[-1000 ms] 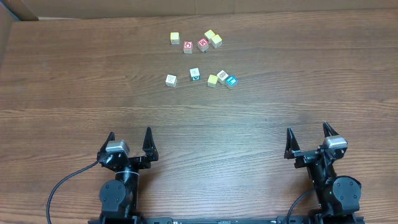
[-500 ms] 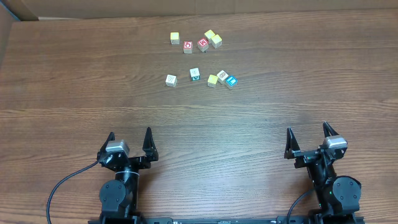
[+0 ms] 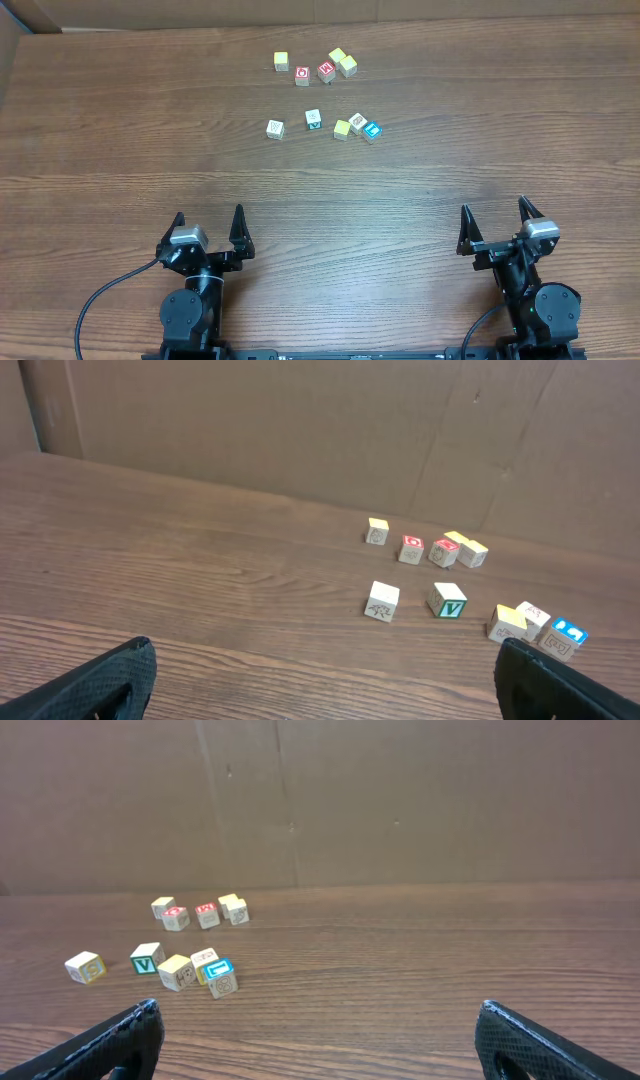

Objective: Flip 5 blocks

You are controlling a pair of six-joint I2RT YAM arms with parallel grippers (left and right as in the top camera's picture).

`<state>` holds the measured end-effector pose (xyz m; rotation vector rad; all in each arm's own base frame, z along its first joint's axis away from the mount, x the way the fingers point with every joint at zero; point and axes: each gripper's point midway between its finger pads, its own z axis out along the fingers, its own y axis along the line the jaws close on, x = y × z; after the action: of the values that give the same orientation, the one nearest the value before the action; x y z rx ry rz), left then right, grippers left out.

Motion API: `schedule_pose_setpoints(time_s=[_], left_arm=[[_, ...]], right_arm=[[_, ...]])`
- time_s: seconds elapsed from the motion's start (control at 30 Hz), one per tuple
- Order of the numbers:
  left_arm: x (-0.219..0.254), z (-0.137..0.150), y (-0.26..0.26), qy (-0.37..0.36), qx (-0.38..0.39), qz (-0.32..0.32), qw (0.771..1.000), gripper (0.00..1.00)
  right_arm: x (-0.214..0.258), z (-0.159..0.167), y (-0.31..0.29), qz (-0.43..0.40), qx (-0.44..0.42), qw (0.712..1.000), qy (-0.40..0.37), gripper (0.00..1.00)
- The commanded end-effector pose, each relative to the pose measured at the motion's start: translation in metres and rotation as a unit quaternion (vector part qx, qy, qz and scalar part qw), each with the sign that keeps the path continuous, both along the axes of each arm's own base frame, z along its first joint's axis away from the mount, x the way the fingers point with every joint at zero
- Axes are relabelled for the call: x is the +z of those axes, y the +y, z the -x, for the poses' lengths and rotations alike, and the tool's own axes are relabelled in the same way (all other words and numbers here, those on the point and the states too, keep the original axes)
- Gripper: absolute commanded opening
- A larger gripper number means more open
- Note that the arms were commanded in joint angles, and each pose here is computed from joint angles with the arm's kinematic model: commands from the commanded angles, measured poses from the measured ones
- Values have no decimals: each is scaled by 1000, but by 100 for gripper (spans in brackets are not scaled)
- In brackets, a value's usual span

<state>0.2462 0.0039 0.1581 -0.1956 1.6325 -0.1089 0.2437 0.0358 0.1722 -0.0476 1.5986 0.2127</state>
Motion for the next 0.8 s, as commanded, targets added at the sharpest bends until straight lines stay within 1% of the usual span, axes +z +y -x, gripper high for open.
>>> schedule_pose_setpoints(time_s=[0.0, 0.17, 0.3, 0.43, 0.6, 0.7, 0.77], left_arm=[[0, 0, 1, -2, -1, -13, 1000, 100], [0, 0, 1, -2, -1, -13, 1000, 100], [0, 0, 1, -2, -1, -13, 1000, 100], [0, 0, 1, -2, -1, -13, 1000, 100], [0, 0, 1, -2, -1, -13, 1000, 99], [0, 0, 1, -2, -1, -13, 1000, 100], [0, 0, 1, -2, -1, -13, 1000, 100]], right_arm=[[-2, 0, 0, -9, -1, 1000, 0, 100], [1, 3, 10, -9, 29, 1000, 0, 100], [26, 11, 13, -10, 42, 999, -4, 100], [80, 30, 11, -11, 42, 999, -24, 100], [170, 59, 8, -13, 41, 998, -52, 100], [222, 68, 7, -12, 41, 998, -45, 100], [249, 66, 8, -11, 42, 999, -28, 100]])
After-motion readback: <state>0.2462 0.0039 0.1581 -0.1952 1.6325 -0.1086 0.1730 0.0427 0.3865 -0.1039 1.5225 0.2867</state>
